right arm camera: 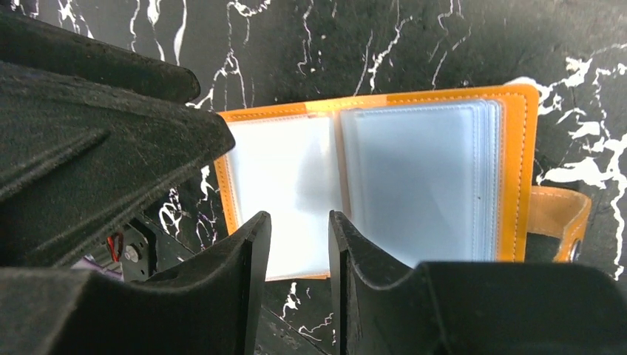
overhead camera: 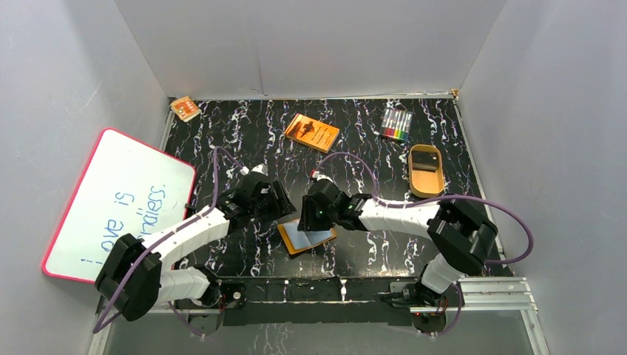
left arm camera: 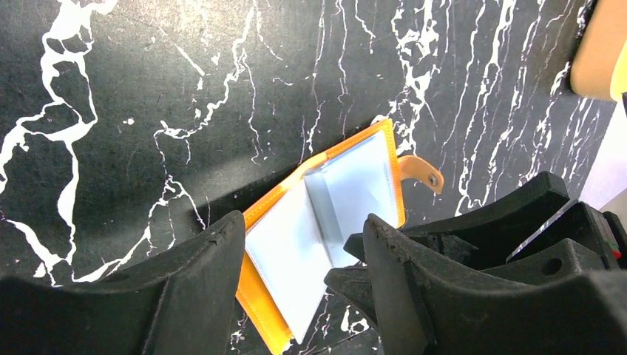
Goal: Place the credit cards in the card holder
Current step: Turn over the card slot in the card holder, then move the storage box to the center of the board.
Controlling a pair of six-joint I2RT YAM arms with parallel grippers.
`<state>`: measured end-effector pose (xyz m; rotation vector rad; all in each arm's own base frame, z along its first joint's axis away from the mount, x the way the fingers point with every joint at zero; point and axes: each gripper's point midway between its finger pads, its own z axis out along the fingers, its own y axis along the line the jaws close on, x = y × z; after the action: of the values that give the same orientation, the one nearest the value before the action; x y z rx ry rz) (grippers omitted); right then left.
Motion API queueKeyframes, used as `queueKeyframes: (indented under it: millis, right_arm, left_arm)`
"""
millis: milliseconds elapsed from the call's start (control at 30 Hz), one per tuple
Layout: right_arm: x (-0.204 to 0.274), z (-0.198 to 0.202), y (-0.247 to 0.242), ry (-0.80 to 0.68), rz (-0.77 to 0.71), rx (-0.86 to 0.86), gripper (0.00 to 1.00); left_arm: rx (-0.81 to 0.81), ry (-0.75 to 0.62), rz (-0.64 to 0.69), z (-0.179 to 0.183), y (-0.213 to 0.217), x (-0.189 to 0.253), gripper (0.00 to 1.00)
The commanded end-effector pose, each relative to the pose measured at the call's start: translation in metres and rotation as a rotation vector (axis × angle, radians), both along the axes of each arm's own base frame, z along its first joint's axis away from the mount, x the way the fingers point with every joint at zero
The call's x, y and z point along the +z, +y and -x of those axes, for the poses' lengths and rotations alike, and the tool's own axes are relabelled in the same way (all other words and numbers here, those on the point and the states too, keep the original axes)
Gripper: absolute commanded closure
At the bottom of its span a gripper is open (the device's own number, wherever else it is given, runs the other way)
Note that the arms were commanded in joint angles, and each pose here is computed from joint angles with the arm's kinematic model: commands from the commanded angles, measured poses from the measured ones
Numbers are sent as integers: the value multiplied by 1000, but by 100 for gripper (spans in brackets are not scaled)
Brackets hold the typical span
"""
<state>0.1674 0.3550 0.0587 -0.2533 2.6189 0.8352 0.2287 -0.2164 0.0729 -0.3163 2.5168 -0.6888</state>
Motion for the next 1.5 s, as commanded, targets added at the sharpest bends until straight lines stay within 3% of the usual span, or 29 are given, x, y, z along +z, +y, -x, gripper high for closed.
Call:
queueKeyframes:
  millis: [0,267,467,567,700,800,967,1467]
  right_arm:
    - [28,-12,6,-69,-24,2,56]
    - [65,-35,-25,-183,9,-25,52]
    - [112,-85,-113,-285,9,-188,45]
    - [132,-109,-165,-347,56,-333,36]
    - [145,-139,-234,-415,129,-567,34]
    - [137,-162,-274,-417,150,-692,32]
    - [111,-196,-314,-396,318,-750,30]
    - [39,-230,-343,-225,487,-657,36]
  left_arm:
    - [-9,-41,-2,-4,0,20,41]
    - [29,-62,-27,4,17,38,31]
    - [116,-42,-5,21,37,36,23]
    - [137,-53,2,25,43,33,22]
    - [147,-65,1,27,47,29,22]
    - [133,-61,-5,27,45,27,22]
    - [95,-50,-16,29,42,26,23]
    - [70,-58,5,36,42,28,24]
